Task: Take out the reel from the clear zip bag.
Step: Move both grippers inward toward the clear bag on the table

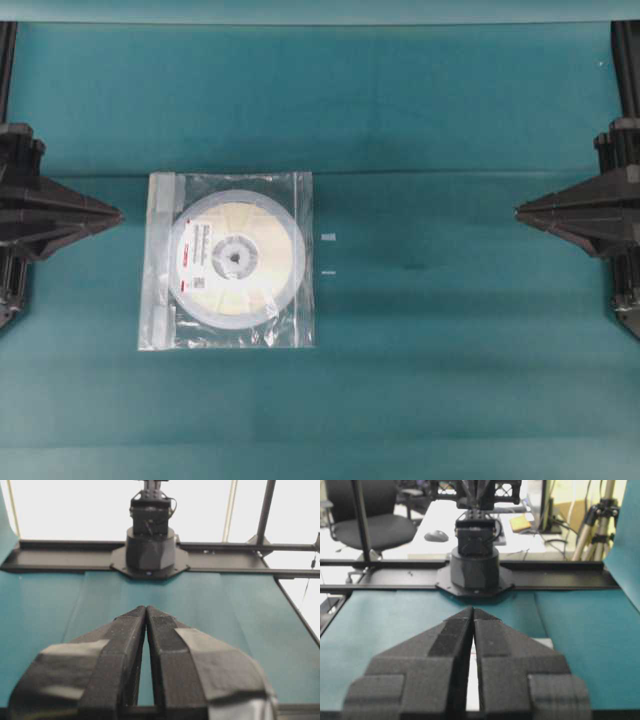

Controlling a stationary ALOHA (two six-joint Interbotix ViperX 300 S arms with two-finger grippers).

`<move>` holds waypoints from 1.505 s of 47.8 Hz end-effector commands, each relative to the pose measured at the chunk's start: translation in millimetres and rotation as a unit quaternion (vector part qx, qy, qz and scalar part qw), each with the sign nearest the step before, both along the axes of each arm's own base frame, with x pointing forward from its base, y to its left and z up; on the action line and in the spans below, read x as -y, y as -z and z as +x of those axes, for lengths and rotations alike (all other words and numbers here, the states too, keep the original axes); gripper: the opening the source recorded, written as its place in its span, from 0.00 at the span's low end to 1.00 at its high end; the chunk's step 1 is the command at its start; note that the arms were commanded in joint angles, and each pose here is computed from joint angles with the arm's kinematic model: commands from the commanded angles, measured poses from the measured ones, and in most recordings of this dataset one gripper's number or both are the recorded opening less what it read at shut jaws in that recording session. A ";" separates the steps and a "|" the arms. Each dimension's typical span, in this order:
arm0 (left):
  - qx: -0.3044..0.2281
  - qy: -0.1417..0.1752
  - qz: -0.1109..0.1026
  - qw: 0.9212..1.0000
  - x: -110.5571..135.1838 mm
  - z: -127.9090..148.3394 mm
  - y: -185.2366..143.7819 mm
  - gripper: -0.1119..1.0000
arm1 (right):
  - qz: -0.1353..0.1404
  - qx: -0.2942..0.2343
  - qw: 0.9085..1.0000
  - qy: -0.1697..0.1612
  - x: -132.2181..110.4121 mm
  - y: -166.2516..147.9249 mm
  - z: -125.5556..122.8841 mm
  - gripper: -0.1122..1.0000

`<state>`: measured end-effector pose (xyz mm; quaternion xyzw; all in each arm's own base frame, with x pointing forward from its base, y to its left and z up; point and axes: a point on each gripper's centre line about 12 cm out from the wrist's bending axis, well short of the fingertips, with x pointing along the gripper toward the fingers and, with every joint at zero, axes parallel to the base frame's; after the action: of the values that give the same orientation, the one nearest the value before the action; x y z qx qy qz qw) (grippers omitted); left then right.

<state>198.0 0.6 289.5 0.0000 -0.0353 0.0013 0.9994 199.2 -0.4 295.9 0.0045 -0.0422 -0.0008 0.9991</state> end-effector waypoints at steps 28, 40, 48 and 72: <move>-0.042 -0.006 -0.169 0.985 -5.2 23.8 -6.1 0.09 | 0.177 -0.096 0.978 0.054 20.0 19.2 47.5 0.10; -0.065 -0.019 -0.239 0.969 -8.8 26.3 4.3 0.09 | 0.225 -0.165 0.957 0.076 28.1 39.5 100.5 0.10; -0.101 -0.044 -0.367 0.924 -13.1 28.5 33.4 0.09 | 0.233 -0.187 0.951 0.083 32.7 40.7 134.7 0.10; -0.217 -0.114 -0.453 0.857 -13.5 13.5 117.4 0.09 | 0.266 -0.256 0.923 0.113 46.5 66.4 157.0 0.10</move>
<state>213.5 13.2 180.4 -0.4500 0.1755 0.1230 0.8669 354.6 -40.5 228.7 0.2464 0.2220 -0.1139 0.9365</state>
